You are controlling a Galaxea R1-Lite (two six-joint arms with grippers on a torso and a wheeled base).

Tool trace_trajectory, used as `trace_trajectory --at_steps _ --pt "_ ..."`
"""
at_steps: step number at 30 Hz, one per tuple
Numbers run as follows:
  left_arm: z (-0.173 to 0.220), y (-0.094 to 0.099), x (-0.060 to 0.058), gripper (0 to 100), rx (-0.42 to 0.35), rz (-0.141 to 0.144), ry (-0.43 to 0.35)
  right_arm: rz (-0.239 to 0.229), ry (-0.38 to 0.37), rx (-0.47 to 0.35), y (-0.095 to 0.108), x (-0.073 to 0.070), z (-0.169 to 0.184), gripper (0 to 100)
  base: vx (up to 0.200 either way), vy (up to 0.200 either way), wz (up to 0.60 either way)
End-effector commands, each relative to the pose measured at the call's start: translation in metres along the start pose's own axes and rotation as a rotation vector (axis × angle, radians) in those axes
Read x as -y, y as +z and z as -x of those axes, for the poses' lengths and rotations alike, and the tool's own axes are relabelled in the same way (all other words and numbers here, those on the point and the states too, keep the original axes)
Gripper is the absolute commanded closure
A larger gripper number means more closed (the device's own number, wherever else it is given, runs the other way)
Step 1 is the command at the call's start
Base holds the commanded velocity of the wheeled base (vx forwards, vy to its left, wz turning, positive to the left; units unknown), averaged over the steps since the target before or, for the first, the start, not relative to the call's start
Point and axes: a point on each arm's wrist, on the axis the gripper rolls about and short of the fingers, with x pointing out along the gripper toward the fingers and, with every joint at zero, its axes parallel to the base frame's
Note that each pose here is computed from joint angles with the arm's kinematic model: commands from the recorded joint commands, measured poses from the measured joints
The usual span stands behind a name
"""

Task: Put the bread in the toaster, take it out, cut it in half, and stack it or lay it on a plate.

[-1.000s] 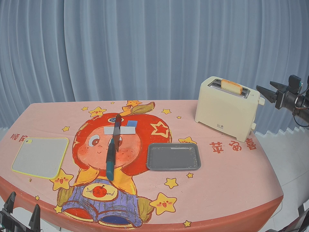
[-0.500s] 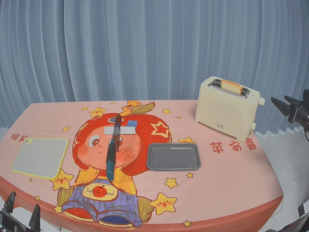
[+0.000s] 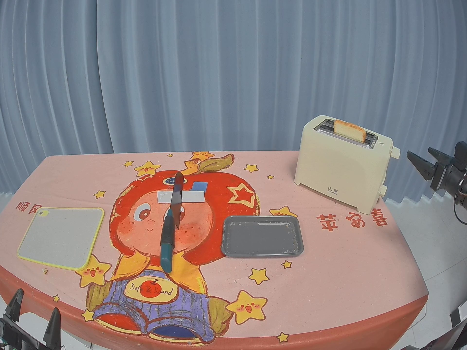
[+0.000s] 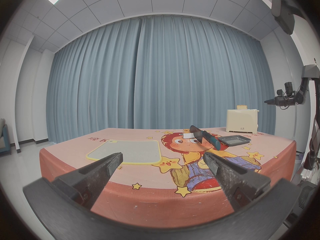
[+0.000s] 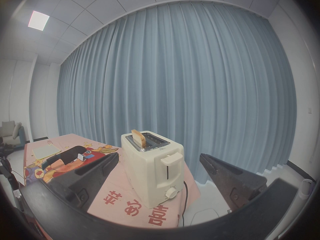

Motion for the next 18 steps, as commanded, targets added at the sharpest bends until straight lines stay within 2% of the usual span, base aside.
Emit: trace_trajectory --at_steps 1,9,18 --pt "0.0 -0.005 0.0 0 -0.001 0.0 0.0 -0.03 -0.014 -0.066 -0.026 0.008 -0.014 0 0.0 0.0 0.0" --pt "0.0 -0.005 0.0 0 -0.001 0.0 0.0 -0.012 -0.078 -0.028 -0.039 0.01 -0.019 0 0.0 0.0 0.0" --pt "0.0 -0.005 0.0 0 -0.001 0.0 0.0 -0.019 -0.084 -0.037 -0.041 0.012 -0.018 0 0.0 0.0 0.0"
